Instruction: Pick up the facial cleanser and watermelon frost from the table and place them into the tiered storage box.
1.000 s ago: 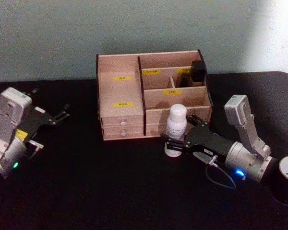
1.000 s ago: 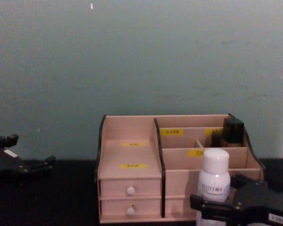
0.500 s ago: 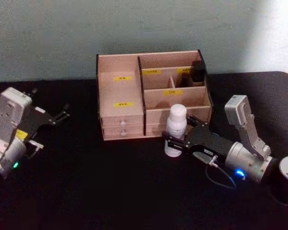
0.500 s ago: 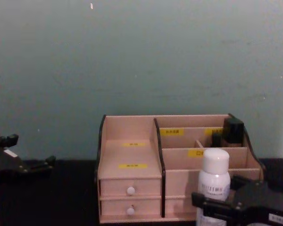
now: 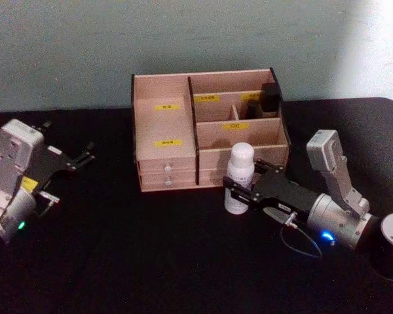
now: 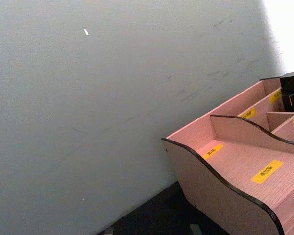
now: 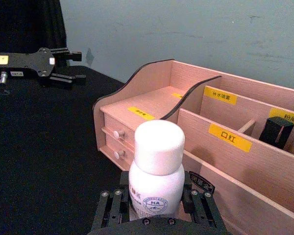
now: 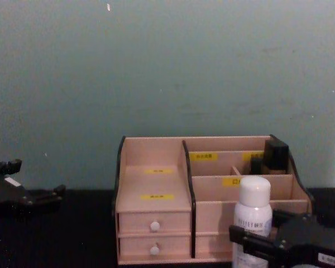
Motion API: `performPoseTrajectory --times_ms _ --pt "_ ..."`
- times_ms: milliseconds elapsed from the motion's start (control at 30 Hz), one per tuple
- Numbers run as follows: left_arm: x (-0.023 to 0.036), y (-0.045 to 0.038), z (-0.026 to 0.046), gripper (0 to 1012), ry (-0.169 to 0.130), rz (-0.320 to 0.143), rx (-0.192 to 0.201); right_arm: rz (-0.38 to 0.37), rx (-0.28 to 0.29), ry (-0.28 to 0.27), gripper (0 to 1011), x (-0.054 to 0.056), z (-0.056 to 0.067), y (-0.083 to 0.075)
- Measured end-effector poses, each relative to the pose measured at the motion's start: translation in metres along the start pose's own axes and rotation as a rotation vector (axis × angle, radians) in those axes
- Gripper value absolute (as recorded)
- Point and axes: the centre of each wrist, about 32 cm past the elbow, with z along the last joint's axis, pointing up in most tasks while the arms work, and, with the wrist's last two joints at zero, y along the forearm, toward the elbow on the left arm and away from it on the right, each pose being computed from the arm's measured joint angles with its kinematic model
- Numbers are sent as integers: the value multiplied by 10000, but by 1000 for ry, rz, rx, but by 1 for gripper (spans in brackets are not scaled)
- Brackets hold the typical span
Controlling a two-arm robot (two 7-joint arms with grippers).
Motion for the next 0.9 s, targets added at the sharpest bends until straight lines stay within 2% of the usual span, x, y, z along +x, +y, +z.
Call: performPoseTrajectory --times_ms 633,900 --pt "0 0 0 1001 0 0 0 2 2 0 590 2 10 -8" --pt "0 0 0 1001 0 0 0 18 31 32 590 8 133 -52"
